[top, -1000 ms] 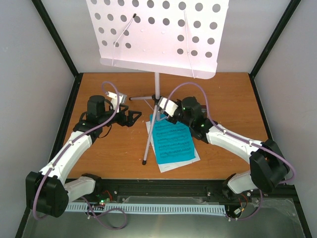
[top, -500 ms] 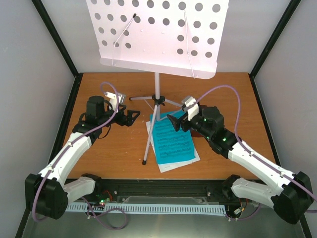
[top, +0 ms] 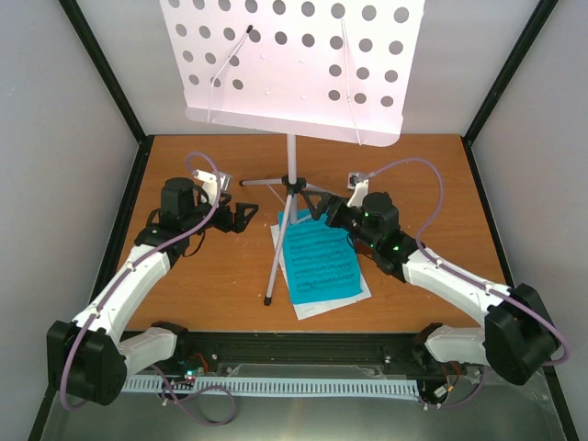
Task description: Pack up the instrument practice props
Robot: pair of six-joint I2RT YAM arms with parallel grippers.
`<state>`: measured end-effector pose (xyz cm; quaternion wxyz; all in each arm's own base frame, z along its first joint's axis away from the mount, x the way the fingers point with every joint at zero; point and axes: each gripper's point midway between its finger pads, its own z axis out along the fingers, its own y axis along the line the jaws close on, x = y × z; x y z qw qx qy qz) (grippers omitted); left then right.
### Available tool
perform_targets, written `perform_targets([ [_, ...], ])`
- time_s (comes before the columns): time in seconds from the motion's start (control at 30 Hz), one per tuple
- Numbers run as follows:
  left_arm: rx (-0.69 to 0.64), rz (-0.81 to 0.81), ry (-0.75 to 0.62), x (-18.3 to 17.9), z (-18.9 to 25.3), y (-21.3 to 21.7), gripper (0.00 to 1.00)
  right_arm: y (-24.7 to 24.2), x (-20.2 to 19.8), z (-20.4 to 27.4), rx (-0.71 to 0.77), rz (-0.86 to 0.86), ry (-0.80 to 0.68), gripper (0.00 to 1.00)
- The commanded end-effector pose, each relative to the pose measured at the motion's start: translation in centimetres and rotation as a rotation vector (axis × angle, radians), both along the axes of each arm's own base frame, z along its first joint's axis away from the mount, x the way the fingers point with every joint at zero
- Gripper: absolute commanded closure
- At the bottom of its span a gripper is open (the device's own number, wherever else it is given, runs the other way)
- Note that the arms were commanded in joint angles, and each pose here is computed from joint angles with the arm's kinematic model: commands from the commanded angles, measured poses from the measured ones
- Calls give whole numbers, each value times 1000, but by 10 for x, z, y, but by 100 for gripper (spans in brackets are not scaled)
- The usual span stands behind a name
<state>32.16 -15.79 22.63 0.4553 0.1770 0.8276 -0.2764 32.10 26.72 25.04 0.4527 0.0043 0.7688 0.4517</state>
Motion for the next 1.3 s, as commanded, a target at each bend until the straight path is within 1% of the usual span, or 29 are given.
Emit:
perform_targets([
  [0.0,20,-5,4,3,-5,1,1,12,15,17,349,-46,230,0],
  [0.03,18,-9,7,3,-6,0,1,15,17,13,387,-46,278,0],
  [0.1,16,-12,11,4,-7,0,0,21,20,12,447,-32,310,0],
  [0.23,16,-11,28,5,-12,-1,1,27,35,-2,421,-80,373,0],
  [0.3,12,-17,34,5,-13,-2,1,32,39,-2,419,-74,381,3],
  [0.4,10,-19,43,5,-15,-3,0,34,43,-5,418,-81,384,9],
  [0.63,2,-22,47,6,-15,-4,1,23,40,-12,451,-129,391,31],
  [0.7,-1,-27,52,5,-16,-5,0,22,38,-15,447,-138,404,33],
  [0.8,1,-20,51,6,-15,-4,0,20,33,-24,452,-171,436,40],
  [0.9,2,-18,47,6,-14,-4,1,21,29,-22,491,-169,440,40],
  [1.03,1,-17,44,5,-12,-3,1,26,28,-18,501,-152,444,41],
  [1.27,1,-13,33,4,-10,-2,1,31,29,-9,533,-143,433,45],
])
